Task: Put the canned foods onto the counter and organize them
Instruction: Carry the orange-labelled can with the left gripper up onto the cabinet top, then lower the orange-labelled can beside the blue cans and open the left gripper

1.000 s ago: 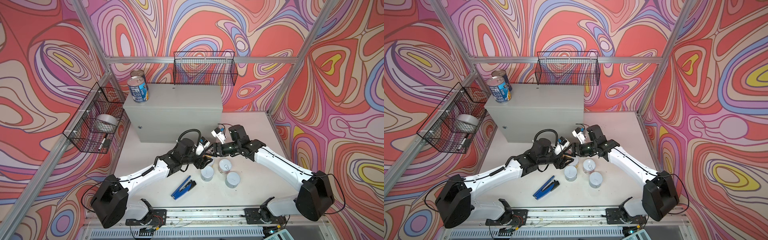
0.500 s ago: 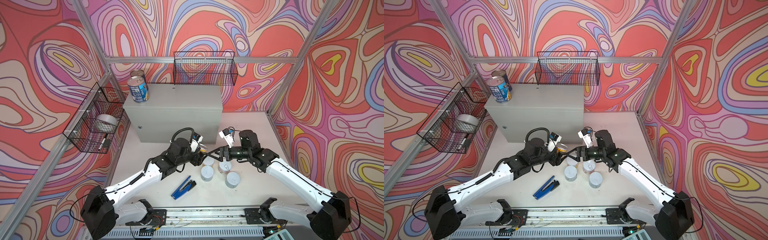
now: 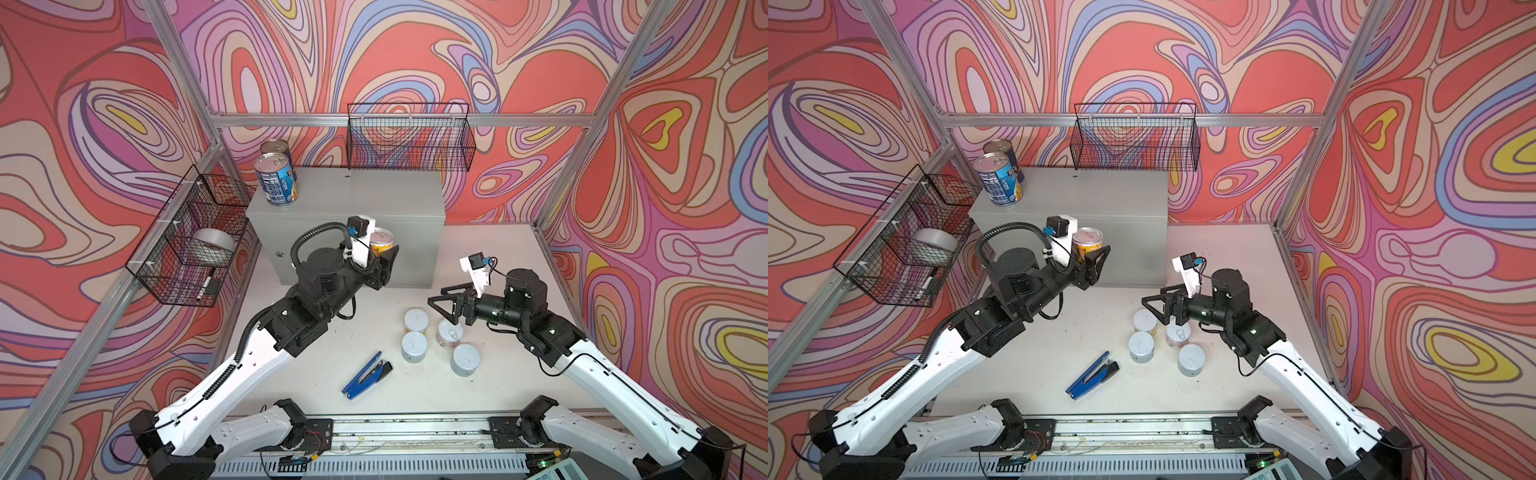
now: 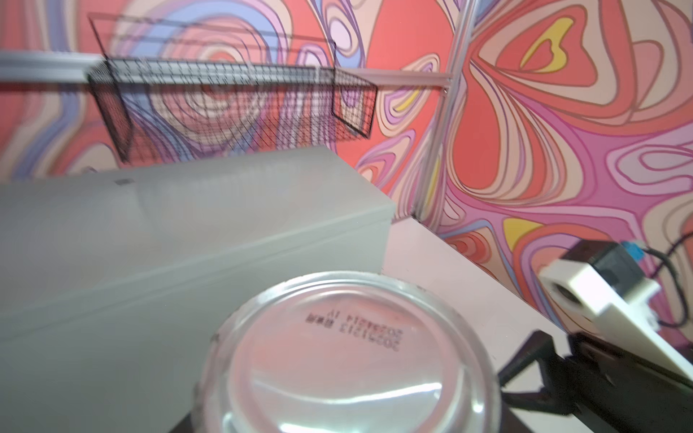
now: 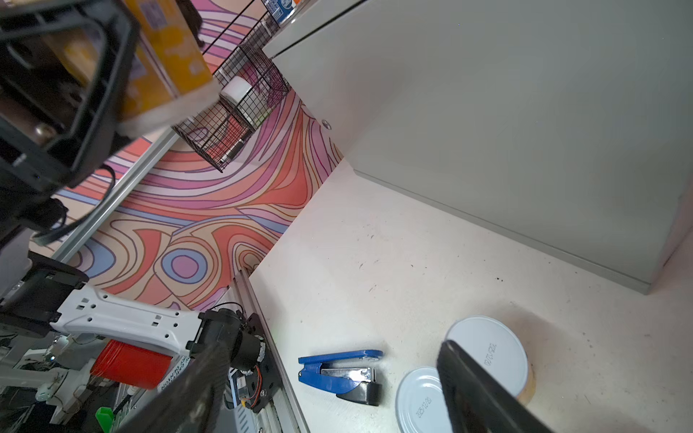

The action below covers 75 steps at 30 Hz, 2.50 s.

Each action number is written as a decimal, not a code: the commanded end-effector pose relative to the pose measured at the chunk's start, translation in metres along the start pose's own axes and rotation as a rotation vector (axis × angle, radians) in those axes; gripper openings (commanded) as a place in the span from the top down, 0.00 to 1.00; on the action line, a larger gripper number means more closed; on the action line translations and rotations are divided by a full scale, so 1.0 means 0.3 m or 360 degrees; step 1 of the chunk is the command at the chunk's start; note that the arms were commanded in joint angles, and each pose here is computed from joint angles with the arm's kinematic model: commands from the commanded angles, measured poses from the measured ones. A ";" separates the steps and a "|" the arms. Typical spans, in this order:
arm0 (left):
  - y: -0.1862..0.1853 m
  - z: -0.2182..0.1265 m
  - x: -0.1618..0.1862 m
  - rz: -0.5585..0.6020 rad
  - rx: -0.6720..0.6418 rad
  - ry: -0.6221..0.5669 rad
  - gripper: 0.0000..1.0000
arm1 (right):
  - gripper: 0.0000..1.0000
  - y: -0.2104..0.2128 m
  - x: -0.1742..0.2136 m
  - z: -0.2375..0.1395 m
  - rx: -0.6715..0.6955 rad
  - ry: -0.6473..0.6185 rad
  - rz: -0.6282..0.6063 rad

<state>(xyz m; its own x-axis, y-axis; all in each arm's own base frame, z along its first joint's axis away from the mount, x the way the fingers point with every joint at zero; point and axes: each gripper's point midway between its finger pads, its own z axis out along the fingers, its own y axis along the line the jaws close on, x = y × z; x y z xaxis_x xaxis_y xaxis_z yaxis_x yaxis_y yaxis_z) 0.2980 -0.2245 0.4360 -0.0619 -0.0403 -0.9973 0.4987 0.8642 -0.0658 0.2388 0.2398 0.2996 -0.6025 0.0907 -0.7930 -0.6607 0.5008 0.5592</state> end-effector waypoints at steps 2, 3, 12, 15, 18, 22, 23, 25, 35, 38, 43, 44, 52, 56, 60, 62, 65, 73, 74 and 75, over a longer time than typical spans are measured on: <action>0.097 -0.039 -0.242 0.0206 -0.0298 -0.0347 0.60 | 0.11 -0.035 0.038 -0.005 0.0053 0.0013 -0.0019; 0.110 -0.037 -0.267 0.0231 -0.0334 -0.0357 0.60 | 0.11 -0.039 0.044 -0.004 0.0055 0.0018 -0.0015; 0.321 0.007 -0.417 0.0243 -0.0594 -0.0382 0.60 | 0.11 -0.063 0.080 -0.004 0.0075 0.0023 -0.0028; 0.376 0.040 -0.446 0.0272 -0.0666 -0.0351 0.59 | 0.11 -0.065 0.086 -0.006 0.0080 0.0031 -0.0040; 0.434 0.085 -0.463 0.0268 -0.0714 -0.0324 0.59 | 0.11 -0.069 0.087 -0.013 0.0099 0.0026 -0.0060; 0.526 0.159 -0.449 0.0193 -0.0772 -0.0260 0.58 | 0.11 -0.071 0.090 -0.013 0.0102 0.0032 -0.0070; 0.539 0.176 -0.444 0.0191 -0.0778 -0.0247 0.58 | 0.10 -0.075 0.094 -0.012 0.0107 0.0039 -0.0069; 0.576 0.211 -0.427 0.0214 -0.0835 -0.0214 0.58 | 0.11 -0.084 0.102 -0.008 0.0121 0.0054 -0.0061; 0.690 0.357 -0.312 0.0127 -0.0811 -0.0105 0.57 | 0.11 -0.131 0.130 0.003 0.0207 0.0100 -0.0012; 0.711 0.390 -0.280 0.0125 -0.0810 -0.0075 0.57 | 0.11 -0.149 0.147 0.007 0.0233 0.0116 0.0012; 0.731 0.430 -0.241 0.0208 -0.0814 -0.0031 0.56 | 0.11 -0.162 0.173 0.008 0.0250 0.0152 0.0040; 0.740 0.437 -0.232 0.0213 -0.0823 -0.0027 0.56 | 0.10 -0.165 0.176 0.006 0.0258 0.0152 0.0042; 0.797 0.506 -0.192 0.0254 -0.0863 -0.0011 0.56 | 0.11 -0.187 0.193 0.009 0.0292 0.0166 0.0043; 0.830 0.542 -0.179 0.0268 -0.0884 -0.0013 0.56 | 0.11 -0.200 0.200 0.015 0.0308 0.0179 0.0043; 0.843 0.579 -0.155 0.0253 -0.0844 -0.0004 0.55 | 0.11 -0.213 0.207 0.020 0.0328 0.0190 0.0037; 0.851 0.593 -0.141 0.0251 -0.0845 -0.0001 0.55 | 0.11 -0.220 0.211 0.023 0.0338 0.0197 0.0032; 0.874 0.607 -0.120 0.0279 -0.0876 0.0012 0.55 | 0.11 -0.229 0.216 0.027 0.0351 0.0205 0.0030; 0.942 0.621 -0.077 0.0286 -0.0936 0.0013 0.57 | 0.11 -0.238 0.217 0.042 0.0351 0.0221 0.0028; 0.951 0.625 -0.068 0.0279 -0.0930 0.0015 0.57 | 0.11 -0.234 0.215 0.042 0.0343 0.0220 0.0027; 0.962 0.624 -0.067 0.0275 -0.0938 0.0010 0.57 | 0.11 -0.230 0.214 0.044 0.0332 0.0219 0.0025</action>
<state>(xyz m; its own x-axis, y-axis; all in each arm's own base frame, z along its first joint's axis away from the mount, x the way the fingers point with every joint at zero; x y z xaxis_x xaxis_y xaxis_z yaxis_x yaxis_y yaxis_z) 0.5980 -0.0819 0.4134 -0.1036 0.1326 -0.9857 -0.0246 0.9904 0.1359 0.2496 0.2220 0.2064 -0.6900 -0.0058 -0.7238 -0.5394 0.6710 0.5088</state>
